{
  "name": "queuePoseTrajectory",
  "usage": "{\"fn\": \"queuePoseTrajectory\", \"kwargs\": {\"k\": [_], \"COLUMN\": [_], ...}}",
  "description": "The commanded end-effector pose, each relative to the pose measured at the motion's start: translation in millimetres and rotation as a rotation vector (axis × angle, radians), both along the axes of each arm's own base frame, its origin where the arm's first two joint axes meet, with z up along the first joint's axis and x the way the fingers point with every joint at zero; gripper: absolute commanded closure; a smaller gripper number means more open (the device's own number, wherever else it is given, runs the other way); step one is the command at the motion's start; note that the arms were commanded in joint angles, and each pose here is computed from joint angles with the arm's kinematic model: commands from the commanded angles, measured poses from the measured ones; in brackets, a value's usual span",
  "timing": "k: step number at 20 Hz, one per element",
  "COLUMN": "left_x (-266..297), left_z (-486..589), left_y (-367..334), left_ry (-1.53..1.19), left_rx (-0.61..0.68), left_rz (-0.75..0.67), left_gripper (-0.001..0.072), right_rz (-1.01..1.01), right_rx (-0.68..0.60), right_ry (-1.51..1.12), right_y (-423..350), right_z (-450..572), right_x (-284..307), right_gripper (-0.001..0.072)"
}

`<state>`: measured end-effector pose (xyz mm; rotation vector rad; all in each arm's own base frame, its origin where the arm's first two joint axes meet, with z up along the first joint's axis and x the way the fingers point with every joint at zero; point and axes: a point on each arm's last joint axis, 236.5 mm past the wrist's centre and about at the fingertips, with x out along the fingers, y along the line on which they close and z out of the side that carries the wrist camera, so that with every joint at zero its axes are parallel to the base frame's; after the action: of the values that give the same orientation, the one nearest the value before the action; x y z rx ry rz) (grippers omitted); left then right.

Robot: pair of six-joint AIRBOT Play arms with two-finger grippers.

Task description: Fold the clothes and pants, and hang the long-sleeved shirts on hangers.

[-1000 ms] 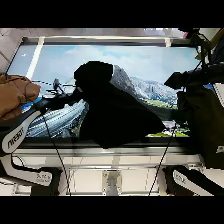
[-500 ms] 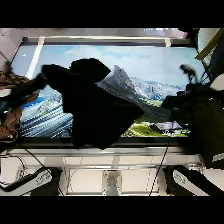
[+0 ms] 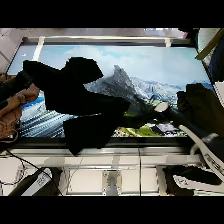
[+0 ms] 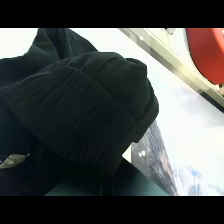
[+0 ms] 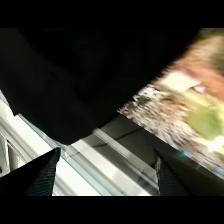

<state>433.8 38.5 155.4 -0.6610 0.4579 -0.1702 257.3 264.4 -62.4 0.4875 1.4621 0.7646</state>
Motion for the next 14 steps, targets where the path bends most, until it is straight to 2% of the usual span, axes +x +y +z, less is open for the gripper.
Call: {"fn": "queuePoseTrajectory", "kwargs": {"k": [1,6,7,8,14], "left_x": [-3.2,-3.2,-3.2,-3.2,-3.2], "left_z": [1.3,1.3,1.3,1.3,1.3], "left_y": [-3.2,-3.1,-3.1,-3.2,-3.2], "left_ry": [0.002,0.002,0.002,0.002,0.002], "left_rx": [0.000,0.001,0.001,0.000,0.000], "left_rz": [-0.017,-0.017,-0.017,-0.017,-0.017], "left_gripper": [0.0689,0.0690,0.0689,0.0689,0.0689], "right_rz": [0.005,0.011,0.007,0.004,0.022], "right_rx": [0.053,0.051,0.051,0.049,0.034], "right_ry": [0.079,0.082,0.079,0.080,0.116], "right_y": [44.5,55.7,56.3,56.4,64.4], "right_z": [-24.8,-31.5,-31.2,-32.4,-41.2], "right_x": [-10.7,0.2,2.7,3.8,-9.3], "right_gripper": [0.0069,0.0102,0.0150,0.0165,0.0165]}}
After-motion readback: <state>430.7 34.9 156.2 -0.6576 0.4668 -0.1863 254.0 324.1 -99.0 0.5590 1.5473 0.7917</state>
